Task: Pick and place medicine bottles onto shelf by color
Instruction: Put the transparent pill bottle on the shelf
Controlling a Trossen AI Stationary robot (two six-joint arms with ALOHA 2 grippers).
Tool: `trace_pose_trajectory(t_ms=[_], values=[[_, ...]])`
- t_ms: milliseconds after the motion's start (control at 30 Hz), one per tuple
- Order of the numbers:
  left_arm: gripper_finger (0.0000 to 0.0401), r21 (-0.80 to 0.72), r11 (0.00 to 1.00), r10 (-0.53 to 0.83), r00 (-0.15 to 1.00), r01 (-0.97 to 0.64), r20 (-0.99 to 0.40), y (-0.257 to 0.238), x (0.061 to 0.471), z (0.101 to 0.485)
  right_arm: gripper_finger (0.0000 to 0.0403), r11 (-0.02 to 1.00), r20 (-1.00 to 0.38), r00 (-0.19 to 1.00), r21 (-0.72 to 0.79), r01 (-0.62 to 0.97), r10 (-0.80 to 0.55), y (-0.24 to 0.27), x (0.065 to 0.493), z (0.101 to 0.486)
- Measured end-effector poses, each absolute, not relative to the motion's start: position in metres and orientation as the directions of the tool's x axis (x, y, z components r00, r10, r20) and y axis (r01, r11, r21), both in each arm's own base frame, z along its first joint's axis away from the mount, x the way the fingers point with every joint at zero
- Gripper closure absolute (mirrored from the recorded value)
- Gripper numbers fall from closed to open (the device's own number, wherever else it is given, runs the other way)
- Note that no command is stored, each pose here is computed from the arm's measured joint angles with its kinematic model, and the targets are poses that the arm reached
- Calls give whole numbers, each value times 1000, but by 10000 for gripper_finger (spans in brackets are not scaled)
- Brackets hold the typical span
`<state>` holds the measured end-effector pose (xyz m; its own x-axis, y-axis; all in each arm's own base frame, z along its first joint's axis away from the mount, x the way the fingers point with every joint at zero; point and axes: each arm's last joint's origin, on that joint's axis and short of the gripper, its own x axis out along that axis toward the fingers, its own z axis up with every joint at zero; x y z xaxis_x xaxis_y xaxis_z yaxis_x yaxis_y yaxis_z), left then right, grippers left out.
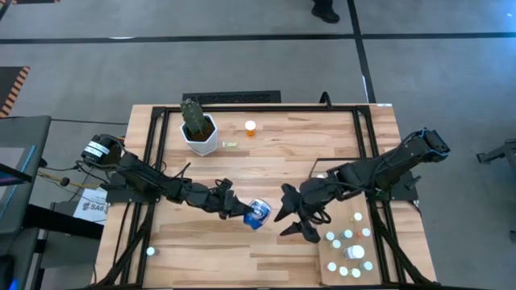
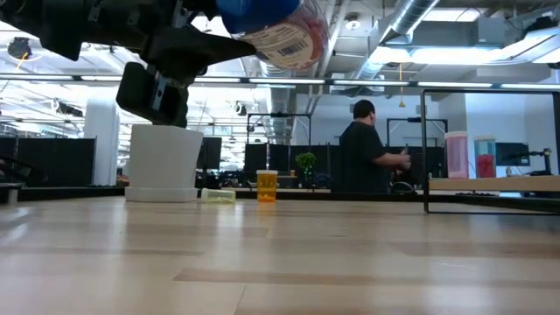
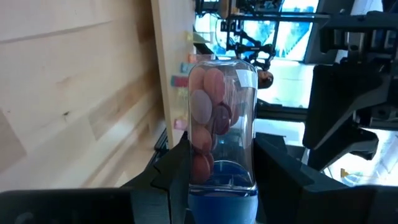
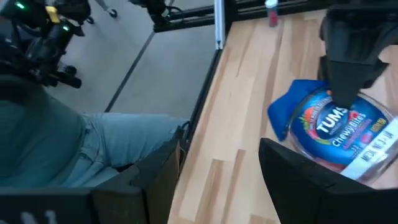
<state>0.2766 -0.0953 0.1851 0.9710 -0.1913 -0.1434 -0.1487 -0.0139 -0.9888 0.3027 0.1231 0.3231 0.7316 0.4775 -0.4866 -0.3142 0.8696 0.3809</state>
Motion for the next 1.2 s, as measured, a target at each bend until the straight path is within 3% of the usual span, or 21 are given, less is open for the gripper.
trace_pose_trajectory(t_ms=[600, 800, 1200], values=[[269, -992, -12, -230, 966, -123, -117, -94, 278, 188, 159, 855, -385, 783, 391, -340, 488, 130, 305, 333], [269, -999, 16, -214, 976, -28, -31, -88, 280, 196, 159, 879, -304, 831, 265, -396, 466, 117, 310, 344], [269, -996, 65, -213, 976, 67, 52, -85, 281, 204, 159, 879, -166, 873, 230, -418, 459, 115, 327, 347]])
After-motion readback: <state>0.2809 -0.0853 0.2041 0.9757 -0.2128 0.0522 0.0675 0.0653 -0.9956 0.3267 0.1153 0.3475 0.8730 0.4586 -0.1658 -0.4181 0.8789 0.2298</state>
